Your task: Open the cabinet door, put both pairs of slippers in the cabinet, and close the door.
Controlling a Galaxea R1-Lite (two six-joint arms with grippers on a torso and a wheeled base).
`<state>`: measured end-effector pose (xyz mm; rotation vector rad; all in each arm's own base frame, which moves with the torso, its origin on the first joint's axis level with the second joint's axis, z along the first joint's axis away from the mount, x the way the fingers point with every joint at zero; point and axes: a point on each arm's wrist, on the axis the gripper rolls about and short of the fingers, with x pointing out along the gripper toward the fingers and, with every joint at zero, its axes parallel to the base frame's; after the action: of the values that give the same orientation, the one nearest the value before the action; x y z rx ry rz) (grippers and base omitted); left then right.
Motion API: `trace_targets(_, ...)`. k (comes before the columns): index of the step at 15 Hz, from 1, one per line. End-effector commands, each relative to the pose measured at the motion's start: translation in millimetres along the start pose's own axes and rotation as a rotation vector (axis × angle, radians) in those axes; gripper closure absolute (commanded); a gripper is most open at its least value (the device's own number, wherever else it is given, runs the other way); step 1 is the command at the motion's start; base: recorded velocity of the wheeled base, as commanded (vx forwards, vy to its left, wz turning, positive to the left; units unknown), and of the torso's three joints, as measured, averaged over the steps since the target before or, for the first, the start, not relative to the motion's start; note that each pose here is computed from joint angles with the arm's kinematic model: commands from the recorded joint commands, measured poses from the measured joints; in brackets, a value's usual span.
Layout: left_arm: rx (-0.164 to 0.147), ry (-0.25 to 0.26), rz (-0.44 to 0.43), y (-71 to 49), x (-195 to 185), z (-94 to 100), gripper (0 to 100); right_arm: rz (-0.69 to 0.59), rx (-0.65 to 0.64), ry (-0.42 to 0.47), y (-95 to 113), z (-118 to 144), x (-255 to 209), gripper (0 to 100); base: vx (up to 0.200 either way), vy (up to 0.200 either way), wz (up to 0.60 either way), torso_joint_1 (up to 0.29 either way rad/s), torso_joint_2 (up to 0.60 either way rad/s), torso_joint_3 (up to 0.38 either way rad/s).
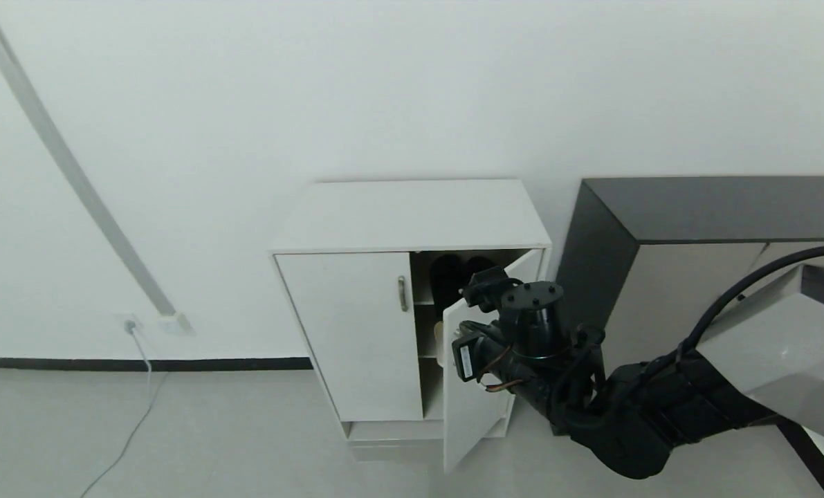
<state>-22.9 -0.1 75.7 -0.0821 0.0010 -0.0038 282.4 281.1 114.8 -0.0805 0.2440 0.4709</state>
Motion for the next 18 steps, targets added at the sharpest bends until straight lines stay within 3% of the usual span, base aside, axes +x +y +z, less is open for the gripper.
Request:
trace_targets(1,-0.001,0.002,0.001,0.0,0.1,-0.1,100,0.001,-0.009,0.005,-0.5,-2.9,-0.9,100,0.0,0.0,0.0,0.0,0.0,0.0)
trace_targets(6,-0.001,0.002,0.001,0.0,0.1,-0.1,100,-0.023,-0.03,-0.022,-12.1,-1.1,-13.4,100,0.0,0.0,0.0,0.0,0.0,0.0)
trace_targets(8,0.001,0.001,-0.001,-0.1,0.0,0.3,100,-0.021,-0.05,0.031,-18.2,-13.1,-31.0,100,0.0,0.0,0.0,0.0,0.0,0.0)
trace_targets(11,0.001,0.001,-0.001,-0.1,0.0,0.3,100,-0.021,-0.076,0.094,-25.0,-32.9,-49.2,100,0.2,0.0,0.0,-0.006,0.0,0.002)
trace_targets(18,0.001,0.001,-0.001,-0.1,0.0,0.3,100,-0.012,-0.09,0.145,-26.0,-53.8,-57.2,100,0.171,0.0,0.0,0.003,0.0,0.003)
